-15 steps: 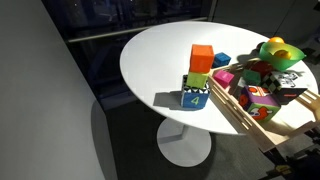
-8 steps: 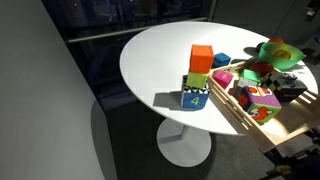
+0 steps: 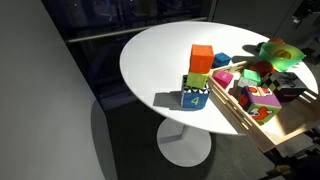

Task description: Pick up the orange toy from the table and put it in the green bowl

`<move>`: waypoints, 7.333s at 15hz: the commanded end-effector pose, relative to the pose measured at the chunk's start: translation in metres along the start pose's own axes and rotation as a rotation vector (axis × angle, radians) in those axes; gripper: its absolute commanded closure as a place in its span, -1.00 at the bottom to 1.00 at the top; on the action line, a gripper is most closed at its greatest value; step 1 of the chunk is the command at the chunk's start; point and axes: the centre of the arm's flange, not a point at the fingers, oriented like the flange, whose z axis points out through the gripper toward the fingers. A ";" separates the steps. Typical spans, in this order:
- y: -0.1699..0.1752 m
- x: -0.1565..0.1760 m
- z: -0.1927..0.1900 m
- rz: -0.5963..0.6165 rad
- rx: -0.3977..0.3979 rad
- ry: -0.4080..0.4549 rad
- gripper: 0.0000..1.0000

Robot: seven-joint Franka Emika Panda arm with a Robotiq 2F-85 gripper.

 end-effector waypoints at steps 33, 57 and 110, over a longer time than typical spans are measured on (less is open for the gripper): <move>-0.003 0.042 0.075 -0.014 -0.035 0.101 -1.00; -0.014 0.049 0.092 0.004 -0.028 0.093 -0.07; -0.041 -0.153 -0.086 -0.133 0.053 -0.061 -1.00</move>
